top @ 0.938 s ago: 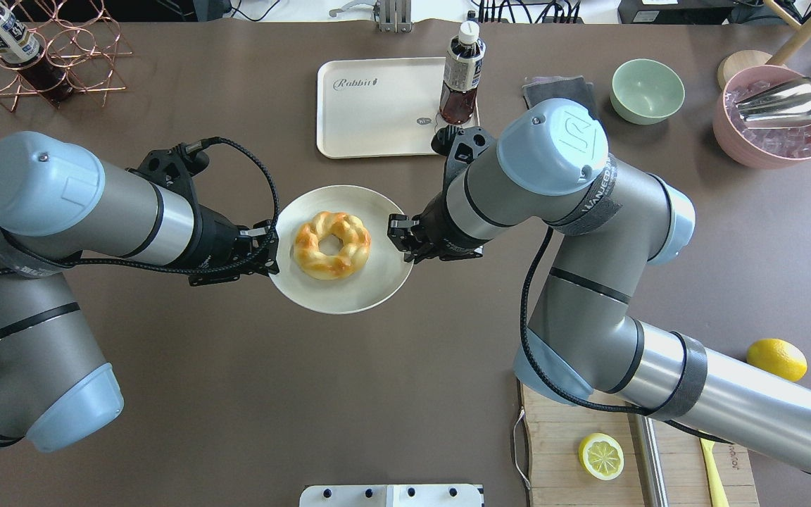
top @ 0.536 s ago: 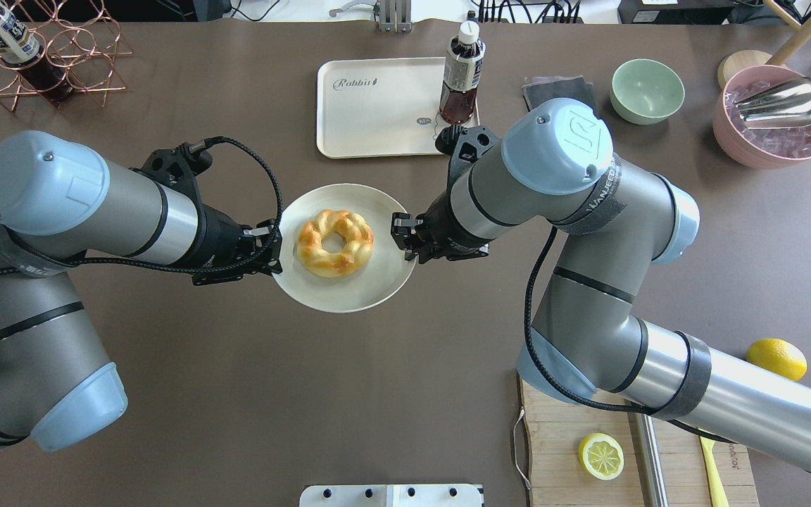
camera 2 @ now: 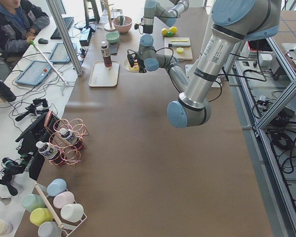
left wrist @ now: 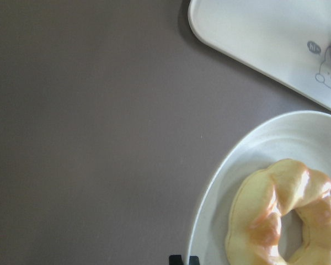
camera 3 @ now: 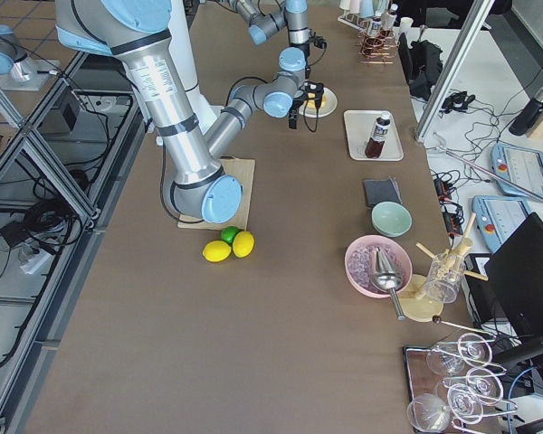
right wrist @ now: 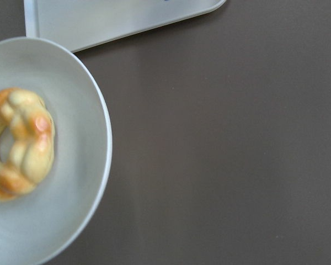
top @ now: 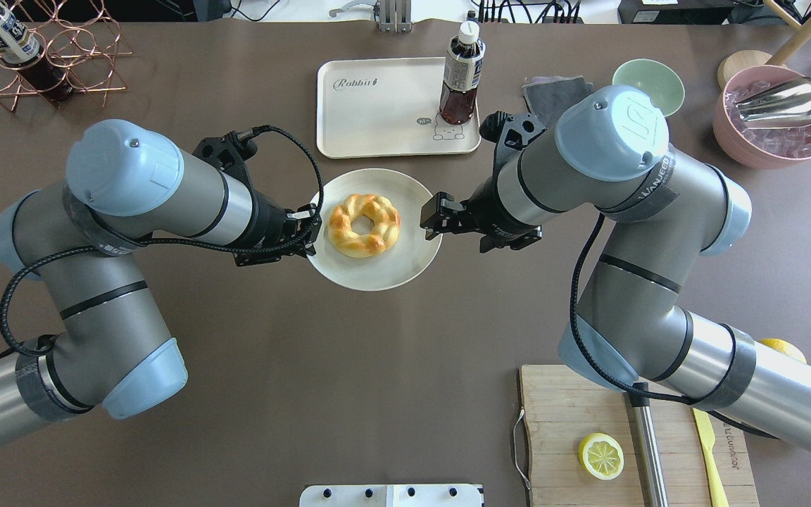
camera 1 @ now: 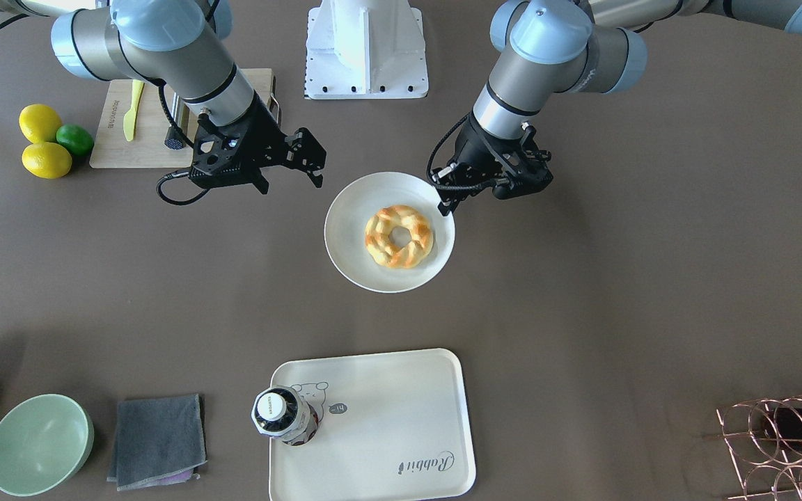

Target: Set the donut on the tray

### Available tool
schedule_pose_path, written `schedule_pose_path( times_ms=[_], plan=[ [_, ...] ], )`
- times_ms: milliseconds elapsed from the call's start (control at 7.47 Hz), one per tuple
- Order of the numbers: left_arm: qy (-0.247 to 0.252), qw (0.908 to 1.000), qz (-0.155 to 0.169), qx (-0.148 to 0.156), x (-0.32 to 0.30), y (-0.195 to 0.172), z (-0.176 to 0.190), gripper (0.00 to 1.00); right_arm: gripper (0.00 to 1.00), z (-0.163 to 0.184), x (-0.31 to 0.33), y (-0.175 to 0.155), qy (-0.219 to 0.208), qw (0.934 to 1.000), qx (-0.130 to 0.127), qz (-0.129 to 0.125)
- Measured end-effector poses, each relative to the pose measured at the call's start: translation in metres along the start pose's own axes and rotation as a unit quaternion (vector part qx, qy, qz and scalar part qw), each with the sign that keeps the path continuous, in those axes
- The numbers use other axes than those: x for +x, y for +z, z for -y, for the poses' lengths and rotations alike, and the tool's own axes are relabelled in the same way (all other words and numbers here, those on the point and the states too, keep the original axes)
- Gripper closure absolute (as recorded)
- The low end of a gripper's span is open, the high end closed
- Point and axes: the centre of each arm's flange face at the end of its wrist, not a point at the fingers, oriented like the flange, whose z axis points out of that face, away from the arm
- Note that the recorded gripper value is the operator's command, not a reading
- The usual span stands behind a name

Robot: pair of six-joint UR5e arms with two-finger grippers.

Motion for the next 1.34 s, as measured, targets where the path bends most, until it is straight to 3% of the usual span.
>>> schedule_pose_path(
  times_ms=[670, 1339],
  plan=[
    [-0.047, 0.9966, 0.01, 0.067, 0.03, 0.099, 0.144, 1.0, 0.0, 0.019, 0.107, -0.014, -0.072, 0.9959, 0.008, -0.054],
    [-0.068, 0.9931, 0.021, 0.093, 0.05, 0.137, 0.194, 1.0, 0.0, 0.053, 0.245, -0.055, -0.155, 0.9827, -0.014, -0.101]
  ],
)
